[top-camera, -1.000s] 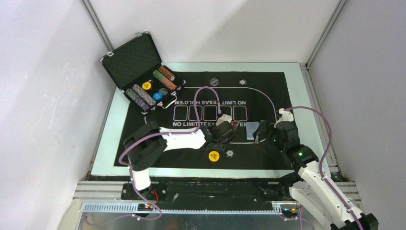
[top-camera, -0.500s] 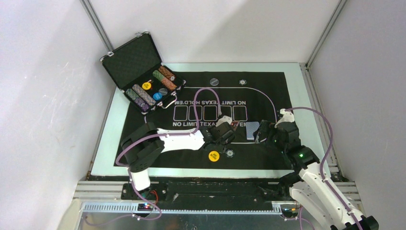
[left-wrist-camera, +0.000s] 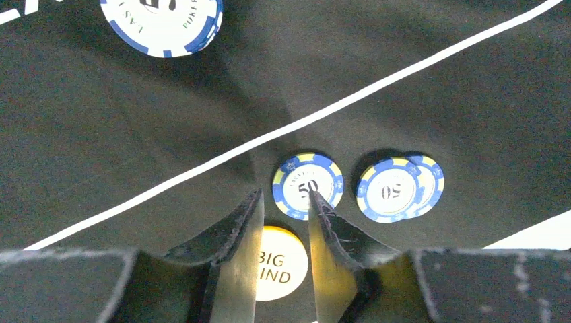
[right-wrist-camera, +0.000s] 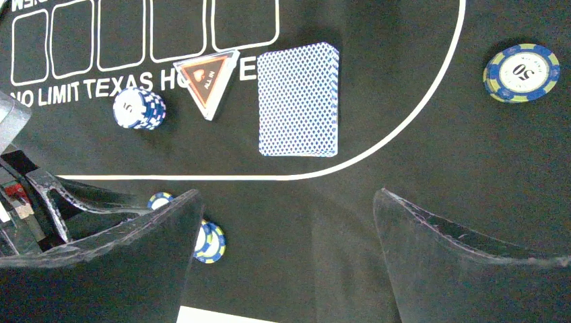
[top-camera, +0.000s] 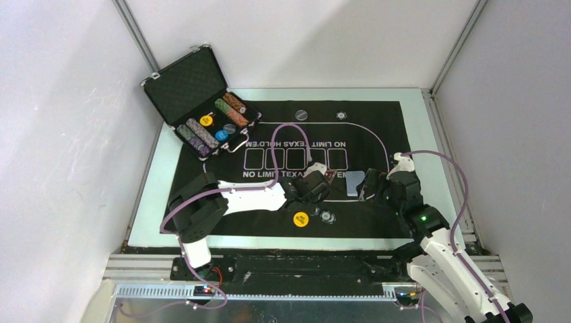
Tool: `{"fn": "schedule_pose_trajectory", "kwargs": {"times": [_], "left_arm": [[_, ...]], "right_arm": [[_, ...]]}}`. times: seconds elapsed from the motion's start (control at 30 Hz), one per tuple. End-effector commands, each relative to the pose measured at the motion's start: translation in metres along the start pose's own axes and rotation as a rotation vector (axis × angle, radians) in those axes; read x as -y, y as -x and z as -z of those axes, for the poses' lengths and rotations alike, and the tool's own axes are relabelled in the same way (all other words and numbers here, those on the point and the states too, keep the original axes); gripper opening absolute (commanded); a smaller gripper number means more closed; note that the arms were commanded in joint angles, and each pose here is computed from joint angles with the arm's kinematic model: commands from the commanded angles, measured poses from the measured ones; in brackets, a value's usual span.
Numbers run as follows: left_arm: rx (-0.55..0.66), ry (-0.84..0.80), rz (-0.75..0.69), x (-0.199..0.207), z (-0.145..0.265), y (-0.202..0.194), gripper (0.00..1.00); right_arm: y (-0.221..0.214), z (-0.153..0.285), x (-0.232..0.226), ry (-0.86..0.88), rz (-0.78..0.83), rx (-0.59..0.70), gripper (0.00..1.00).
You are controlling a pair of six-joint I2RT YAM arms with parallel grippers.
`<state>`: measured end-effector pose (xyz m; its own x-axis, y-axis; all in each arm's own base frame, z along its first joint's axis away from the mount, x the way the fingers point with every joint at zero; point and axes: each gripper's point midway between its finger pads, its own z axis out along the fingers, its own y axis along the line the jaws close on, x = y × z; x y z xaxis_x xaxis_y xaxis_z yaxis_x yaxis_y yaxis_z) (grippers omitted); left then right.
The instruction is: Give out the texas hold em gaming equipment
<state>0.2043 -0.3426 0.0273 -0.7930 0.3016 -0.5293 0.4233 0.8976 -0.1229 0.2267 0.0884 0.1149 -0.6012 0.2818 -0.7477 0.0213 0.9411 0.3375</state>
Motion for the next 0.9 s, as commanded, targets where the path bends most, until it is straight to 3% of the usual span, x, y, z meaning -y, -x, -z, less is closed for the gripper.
{"fn": "schedule_pose_trajectory", "kwargs": {"times": [0.0, 0.17, 0.3, 0.37, 0.43, 0.5, 0.7, 0.87], "left_arm": [[0.073, -0.035, 0.033, 0.007, 0.02, 0.019, 0.38], [0.155, -0.013, 0.068, -0.009, 0.044, 0.035, 0.45], [0.243, 0.007, 0.157, -0.038, 0.066, 0.044, 0.57], [0.288, 0.047, 0.226, -0.062, 0.075, 0.046, 0.69], [0.342, 0.118, 0.297, -0.091, 0.086, 0.046, 0.9], [0.386, 0.18, 0.377, -0.119, 0.097, 0.043, 0.98], [0.482, 0.404, 0.563, -0.195, 0.135, 0.012, 1.0], [0.539, 0.432, 0.615, -0.214, 0.149, -0.005, 1.0]], "right_arm": [[0.006, -0.001, -0.001, 0.005, -0.005, 0.025, 1.0], [-0.009, -0.002, -0.017, 0.093, 0.007, -0.061, 0.99], [-0.039, 0.001, -0.03, 0.166, -0.026, -0.201, 0.97], [-0.056, 0.003, -0.041, 0.219, -0.041, -0.275, 0.97], [-0.071, 0.004, -0.052, 0.252, -0.057, -0.334, 0.95], [-0.084, 0.004, -0.062, 0.249, -0.056, -0.377, 0.93], [-0.121, -0.005, -0.086, 0.205, -0.077, -0.467, 0.78], [-0.131, -0.023, -0.082, 0.116, -0.12, -0.461, 0.7]]}}
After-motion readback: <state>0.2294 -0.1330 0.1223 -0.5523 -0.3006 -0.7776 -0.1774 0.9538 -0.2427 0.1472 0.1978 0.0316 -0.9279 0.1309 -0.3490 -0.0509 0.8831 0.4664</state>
